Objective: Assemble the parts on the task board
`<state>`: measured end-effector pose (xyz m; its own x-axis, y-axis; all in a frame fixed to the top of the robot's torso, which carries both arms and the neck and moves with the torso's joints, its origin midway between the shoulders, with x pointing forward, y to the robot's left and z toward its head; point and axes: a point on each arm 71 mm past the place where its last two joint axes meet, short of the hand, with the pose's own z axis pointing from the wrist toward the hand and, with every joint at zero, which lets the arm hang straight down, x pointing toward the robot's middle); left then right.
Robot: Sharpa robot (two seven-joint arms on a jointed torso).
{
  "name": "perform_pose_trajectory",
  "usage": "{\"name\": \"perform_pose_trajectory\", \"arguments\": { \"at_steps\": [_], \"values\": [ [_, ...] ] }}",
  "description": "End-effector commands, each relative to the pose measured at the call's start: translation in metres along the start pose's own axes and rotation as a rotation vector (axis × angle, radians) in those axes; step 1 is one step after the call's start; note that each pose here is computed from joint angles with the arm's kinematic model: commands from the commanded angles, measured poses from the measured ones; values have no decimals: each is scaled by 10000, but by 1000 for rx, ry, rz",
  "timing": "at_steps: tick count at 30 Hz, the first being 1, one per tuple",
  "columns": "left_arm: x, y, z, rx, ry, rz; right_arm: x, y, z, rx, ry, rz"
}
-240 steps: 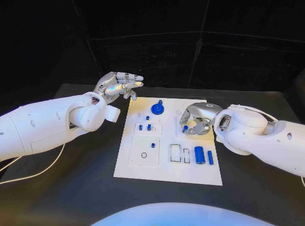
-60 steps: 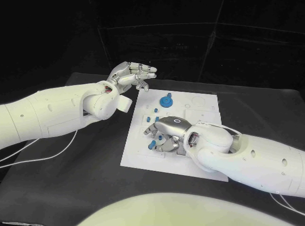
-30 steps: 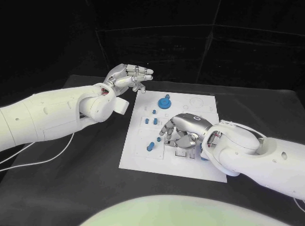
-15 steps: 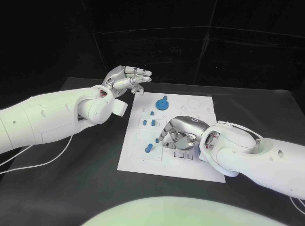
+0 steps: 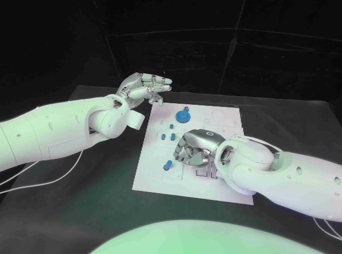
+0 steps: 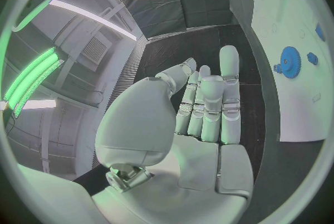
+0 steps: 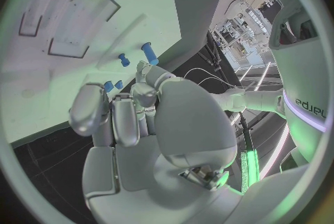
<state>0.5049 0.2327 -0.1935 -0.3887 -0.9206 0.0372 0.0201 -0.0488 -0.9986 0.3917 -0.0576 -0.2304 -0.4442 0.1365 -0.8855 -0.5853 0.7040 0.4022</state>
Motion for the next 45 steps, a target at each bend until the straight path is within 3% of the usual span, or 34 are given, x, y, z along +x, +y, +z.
{"name": "perform_pose_trajectory", "arguments": {
  "at_steps": [1,15,45],
  "values": [
    [15,-10,6,5,12,-7,8,9,19,10,13,-46],
    [13,-10,7,5,11,-6,54,87,85,-14,52,-69],
    [15,-9,8,3,13,-7,88,218,158,-53,44,-70]
  ]
}}
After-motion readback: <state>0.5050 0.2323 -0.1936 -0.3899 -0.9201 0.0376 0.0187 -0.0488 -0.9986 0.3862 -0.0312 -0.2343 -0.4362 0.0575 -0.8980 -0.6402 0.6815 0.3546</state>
